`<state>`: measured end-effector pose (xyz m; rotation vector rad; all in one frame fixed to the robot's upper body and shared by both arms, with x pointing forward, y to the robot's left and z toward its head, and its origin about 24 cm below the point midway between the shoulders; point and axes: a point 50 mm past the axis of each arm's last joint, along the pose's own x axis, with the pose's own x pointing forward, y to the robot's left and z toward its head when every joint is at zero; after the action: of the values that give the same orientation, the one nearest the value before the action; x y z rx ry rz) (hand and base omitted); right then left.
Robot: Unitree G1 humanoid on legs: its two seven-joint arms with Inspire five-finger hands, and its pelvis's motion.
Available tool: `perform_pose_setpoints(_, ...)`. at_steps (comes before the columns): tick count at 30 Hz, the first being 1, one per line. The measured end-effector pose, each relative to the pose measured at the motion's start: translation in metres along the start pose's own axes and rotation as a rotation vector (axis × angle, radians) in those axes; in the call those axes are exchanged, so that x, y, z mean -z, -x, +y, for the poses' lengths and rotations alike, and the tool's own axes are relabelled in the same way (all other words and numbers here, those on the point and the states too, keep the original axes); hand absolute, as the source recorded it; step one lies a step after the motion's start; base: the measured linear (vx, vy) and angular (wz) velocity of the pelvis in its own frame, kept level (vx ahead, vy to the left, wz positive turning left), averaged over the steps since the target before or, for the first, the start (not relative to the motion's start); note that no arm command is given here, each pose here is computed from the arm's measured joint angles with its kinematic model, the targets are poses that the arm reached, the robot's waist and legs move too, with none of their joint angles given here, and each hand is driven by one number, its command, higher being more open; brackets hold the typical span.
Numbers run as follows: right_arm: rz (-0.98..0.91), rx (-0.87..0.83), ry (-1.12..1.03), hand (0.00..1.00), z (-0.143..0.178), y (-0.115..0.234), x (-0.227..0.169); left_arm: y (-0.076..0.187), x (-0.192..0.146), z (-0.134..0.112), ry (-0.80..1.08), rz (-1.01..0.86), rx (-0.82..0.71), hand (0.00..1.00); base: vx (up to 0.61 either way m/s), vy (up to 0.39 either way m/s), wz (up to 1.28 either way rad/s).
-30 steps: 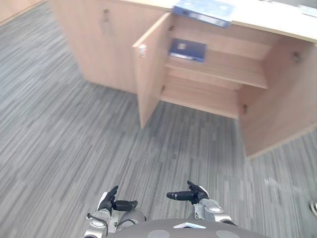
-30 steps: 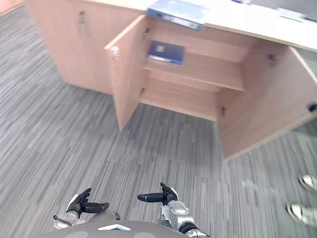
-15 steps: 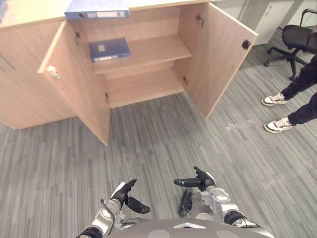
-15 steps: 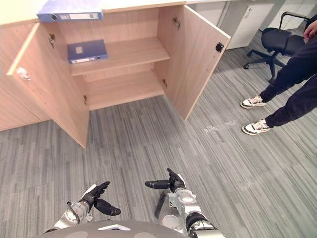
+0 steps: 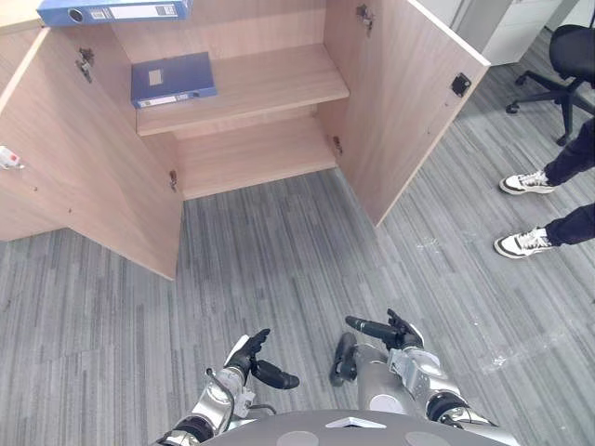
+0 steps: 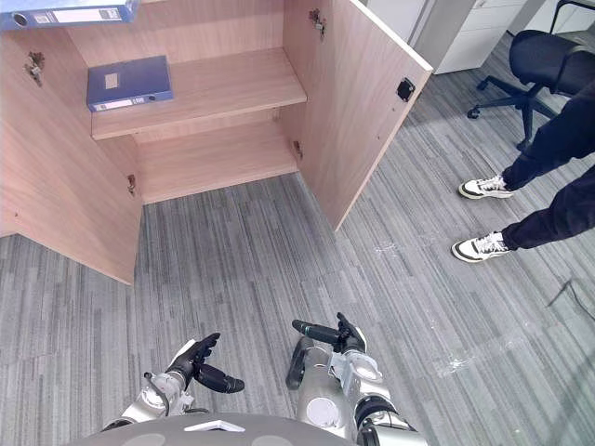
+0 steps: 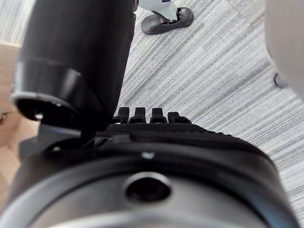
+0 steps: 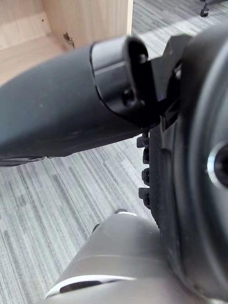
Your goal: Walk over to the cabinet, pick up the folder, carry it to the office cabinet, place the folder inside the office cabinet, then close the office cabinet door
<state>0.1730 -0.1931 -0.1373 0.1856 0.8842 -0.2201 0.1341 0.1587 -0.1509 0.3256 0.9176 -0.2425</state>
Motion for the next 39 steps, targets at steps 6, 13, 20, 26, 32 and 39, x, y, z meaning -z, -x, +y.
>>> perform_pose_setpoints(6, 0.122, 0.064, -0.029, 1.0, -0.021, 0.013, 0.042, 0.0, -0.001, -0.009, 0.045, 0.01, -0.004, 1.0, 0.29, -0.101, 0.58)
perform_pose_setpoints(13, 0.16, 0.14, 0.015, 1.0, -0.045, 0.016, 0.044, 0.005, -0.046, -0.015, -0.016, -0.22, 0.028, 1.0, -0.09, 0.199, 0.64)
perform_pose_setpoints(20, 0.028, 0.006, 0.139, 1.0, -0.005, -0.002, -0.002, 0.016, -0.025, 0.021, 0.106, -0.19, -0.112, 1.0, -0.03, 0.17, 0.22)
perform_pose_setpoints(26, -0.025, -0.073, 0.228, 1.0, 0.013, -0.003, -0.013, 0.02, -0.012, 0.028, 0.198, -0.153, -0.163, 1.0, -0.04, -0.014, -0.39)
perform_pose_setpoints(32, 0.157, -0.025, 0.288, 1.0, -0.007, 0.007, 0.034, 0.015, -0.013, 0.027, 0.205, -0.15, -0.155, 1.0, 0.08, 0.116, -0.2)
perform_pose_setpoints(39, 0.15, -0.043, 0.294, 1.0, -0.003, 0.008, 0.036, 0.009, -0.011, 0.013, 0.004, -0.101, -0.029, 1.0, 0.13, 0.187, -0.33)
